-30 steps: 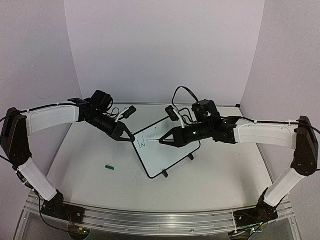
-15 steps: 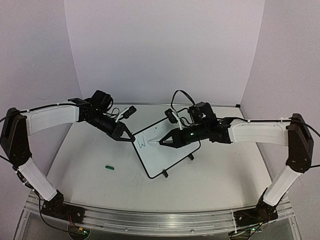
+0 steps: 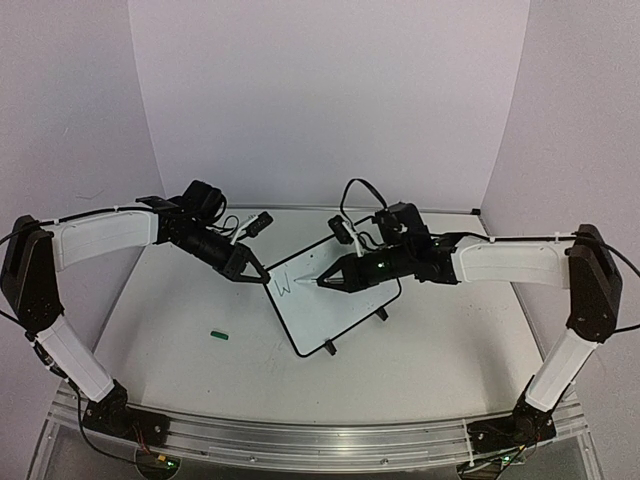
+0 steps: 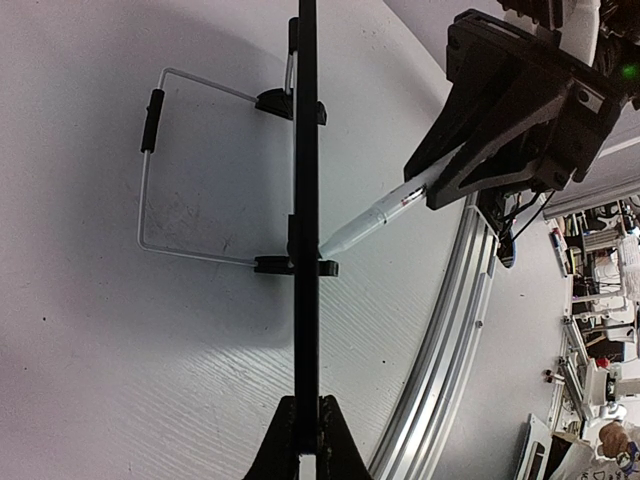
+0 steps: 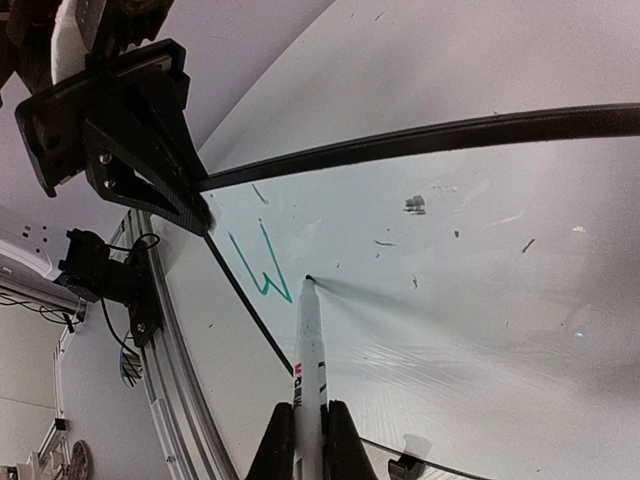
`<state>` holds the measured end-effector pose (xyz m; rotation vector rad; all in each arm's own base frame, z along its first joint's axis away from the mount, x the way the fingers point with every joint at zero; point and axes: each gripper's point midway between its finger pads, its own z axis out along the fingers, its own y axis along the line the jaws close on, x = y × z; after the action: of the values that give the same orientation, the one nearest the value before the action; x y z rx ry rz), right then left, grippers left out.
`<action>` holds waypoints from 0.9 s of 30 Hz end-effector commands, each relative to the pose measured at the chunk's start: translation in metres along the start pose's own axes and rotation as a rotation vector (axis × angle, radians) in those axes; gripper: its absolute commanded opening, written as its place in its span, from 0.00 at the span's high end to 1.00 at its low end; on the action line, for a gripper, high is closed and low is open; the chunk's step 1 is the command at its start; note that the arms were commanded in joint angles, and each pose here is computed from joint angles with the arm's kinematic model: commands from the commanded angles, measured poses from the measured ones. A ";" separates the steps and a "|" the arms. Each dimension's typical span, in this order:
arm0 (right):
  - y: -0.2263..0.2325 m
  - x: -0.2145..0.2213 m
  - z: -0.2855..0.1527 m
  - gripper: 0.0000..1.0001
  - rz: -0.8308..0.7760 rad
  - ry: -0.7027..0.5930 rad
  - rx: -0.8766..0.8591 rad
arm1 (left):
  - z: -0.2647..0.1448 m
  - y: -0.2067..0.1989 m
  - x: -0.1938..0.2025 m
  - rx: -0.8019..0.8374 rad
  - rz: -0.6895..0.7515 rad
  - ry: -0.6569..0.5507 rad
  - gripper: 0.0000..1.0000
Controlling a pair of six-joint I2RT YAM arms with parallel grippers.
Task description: Write a sentence on the whiteboard
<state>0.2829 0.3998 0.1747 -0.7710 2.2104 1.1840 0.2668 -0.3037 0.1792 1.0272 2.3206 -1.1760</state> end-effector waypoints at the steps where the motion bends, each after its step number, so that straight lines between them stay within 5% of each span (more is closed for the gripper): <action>1: 0.005 -0.022 0.001 1.00 -0.033 -0.050 -0.018 | 0.000 -0.006 -0.002 0.000 0.052 0.011 1.00; 13: -0.005 0.005 0.006 1.00 -0.001 0.012 -0.015 | 0.000 -0.005 -0.001 0.000 0.051 0.013 1.00; 27: -0.001 -0.015 -0.007 1.00 -0.029 -0.053 0.029 | -0.001 -0.007 -0.002 0.002 0.056 0.010 1.00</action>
<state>0.2759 0.4002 0.1616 -0.7932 2.2432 1.2094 0.2670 -0.3036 0.1790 1.0268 2.3211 -1.1741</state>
